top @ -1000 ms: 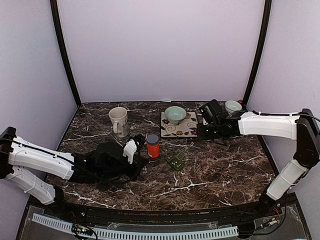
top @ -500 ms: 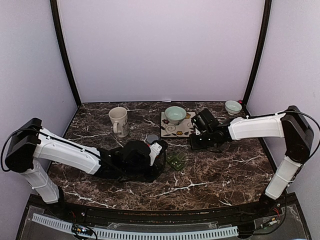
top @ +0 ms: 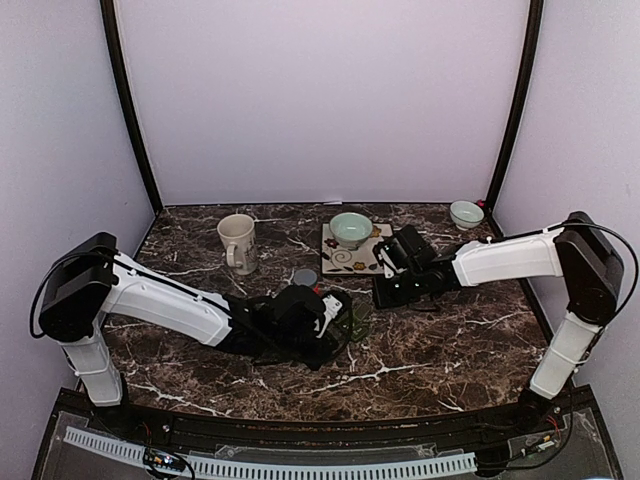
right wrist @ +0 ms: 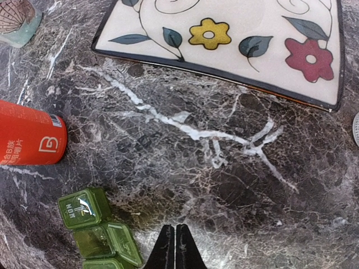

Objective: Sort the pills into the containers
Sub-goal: Close the lid of the pill container.

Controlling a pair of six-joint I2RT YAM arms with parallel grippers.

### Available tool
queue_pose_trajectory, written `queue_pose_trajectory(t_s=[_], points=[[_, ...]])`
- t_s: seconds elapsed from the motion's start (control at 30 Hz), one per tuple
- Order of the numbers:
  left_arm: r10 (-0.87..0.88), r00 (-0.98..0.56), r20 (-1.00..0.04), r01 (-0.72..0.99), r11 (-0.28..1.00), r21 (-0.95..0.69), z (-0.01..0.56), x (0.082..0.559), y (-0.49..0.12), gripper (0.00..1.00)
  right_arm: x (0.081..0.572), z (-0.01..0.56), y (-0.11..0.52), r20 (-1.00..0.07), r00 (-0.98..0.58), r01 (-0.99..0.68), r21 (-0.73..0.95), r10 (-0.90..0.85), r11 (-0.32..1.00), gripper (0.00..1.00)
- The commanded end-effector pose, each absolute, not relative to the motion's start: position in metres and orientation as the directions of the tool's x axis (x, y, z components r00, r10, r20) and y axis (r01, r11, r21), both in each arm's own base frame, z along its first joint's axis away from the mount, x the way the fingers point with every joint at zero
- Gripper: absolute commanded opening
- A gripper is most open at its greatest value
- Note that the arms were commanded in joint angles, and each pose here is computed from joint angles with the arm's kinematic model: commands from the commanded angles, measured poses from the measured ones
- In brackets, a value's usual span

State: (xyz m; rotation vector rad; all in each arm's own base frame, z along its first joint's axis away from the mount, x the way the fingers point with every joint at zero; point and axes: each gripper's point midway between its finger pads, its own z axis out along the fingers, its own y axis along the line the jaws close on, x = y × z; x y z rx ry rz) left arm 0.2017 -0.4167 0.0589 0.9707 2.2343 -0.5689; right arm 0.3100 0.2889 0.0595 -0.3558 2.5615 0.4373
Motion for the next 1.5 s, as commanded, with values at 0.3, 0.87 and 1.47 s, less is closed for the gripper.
queue_pose_trajectory(t_s=[0.3,0.87,1.47], points=[[0.46,-0.594,-0.66,0.724,0.663,-0.189,0.043,0.223,-0.412,0.0,0.302,0.05,0.306,-0.511,-0.844,-0.359,0.308,-0.166,0.881,0.04],[0.432,-0.614,-0.661,0.712,0.664,-0.228,0.031,0.239,-0.418,0.0,0.296,0.052,0.313,-0.505,-0.845,-0.371,0.321,-0.174,0.871,0.04],[0.41,-0.626,-0.664,0.697,0.676,-0.24,0.028,0.246,-0.42,0.0,0.287,0.061,0.323,-0.514,-0.839,-0.386,0.326,-0.181,0.863,0.04]])
